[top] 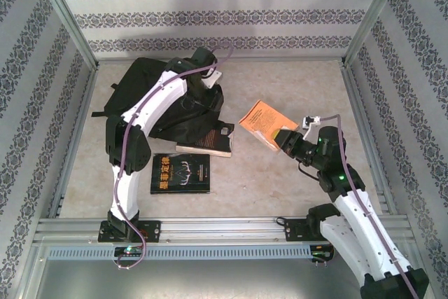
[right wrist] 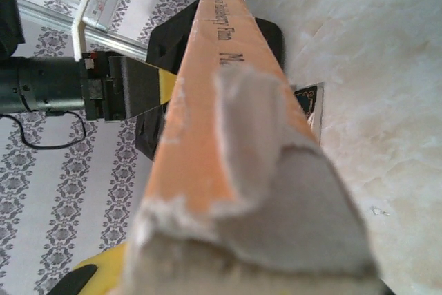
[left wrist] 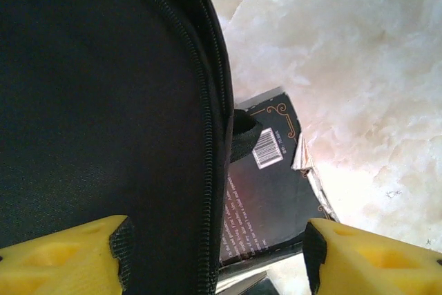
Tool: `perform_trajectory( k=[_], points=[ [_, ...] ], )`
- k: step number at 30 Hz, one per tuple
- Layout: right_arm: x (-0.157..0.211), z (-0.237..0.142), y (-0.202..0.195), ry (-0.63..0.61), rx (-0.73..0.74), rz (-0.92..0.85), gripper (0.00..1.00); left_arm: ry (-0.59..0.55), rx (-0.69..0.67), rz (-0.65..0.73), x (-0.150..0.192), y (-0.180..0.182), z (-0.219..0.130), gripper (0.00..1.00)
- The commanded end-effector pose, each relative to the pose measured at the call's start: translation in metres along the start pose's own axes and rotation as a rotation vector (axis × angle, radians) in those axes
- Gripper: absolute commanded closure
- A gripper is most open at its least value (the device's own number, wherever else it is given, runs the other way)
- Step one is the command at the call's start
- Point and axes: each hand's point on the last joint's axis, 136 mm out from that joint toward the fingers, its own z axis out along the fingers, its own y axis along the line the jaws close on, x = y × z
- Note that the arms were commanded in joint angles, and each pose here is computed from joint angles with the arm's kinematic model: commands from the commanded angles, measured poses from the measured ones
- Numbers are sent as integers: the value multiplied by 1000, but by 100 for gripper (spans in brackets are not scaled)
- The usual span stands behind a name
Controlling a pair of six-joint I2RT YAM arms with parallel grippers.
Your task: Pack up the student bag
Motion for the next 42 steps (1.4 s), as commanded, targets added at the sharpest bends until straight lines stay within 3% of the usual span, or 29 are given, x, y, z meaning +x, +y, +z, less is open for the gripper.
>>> perform_trajectory(
  k=[1,9,11,15,18,22,28,36,42],
  points=[
    [-8,-5,27,-4,-120,-38,100,52,-23,14,8,12,4,34],
    [-10,-3,22,-7,-134,-13,100,74,-120,-4,10,34,16,42],
    [-9,-2,20,-7,-138,-6,100,64,-126,-16,8,37,15,48],
    [-8,-1,17,-1,-135,4,100,35,-104,-32,1,36,10,72],
    [-8,0,17,0,-136,3,100,36,-77,-46,1,35,10,99],
    [-11,1,18,-4,-128,4,100,7,-55,-66,-3,32,0,100],
    [-15,13,29,28,-120,0,100,-139,-52,-106,-16,31,-45,100],
    [-18,61,75,142,-161,-16,100,-429,-107,-226,-21,56,-121,100],
    [-25,112,101,211,-170,57,100,-553,-141,-324,-7,77,-147,100]
  ],
)
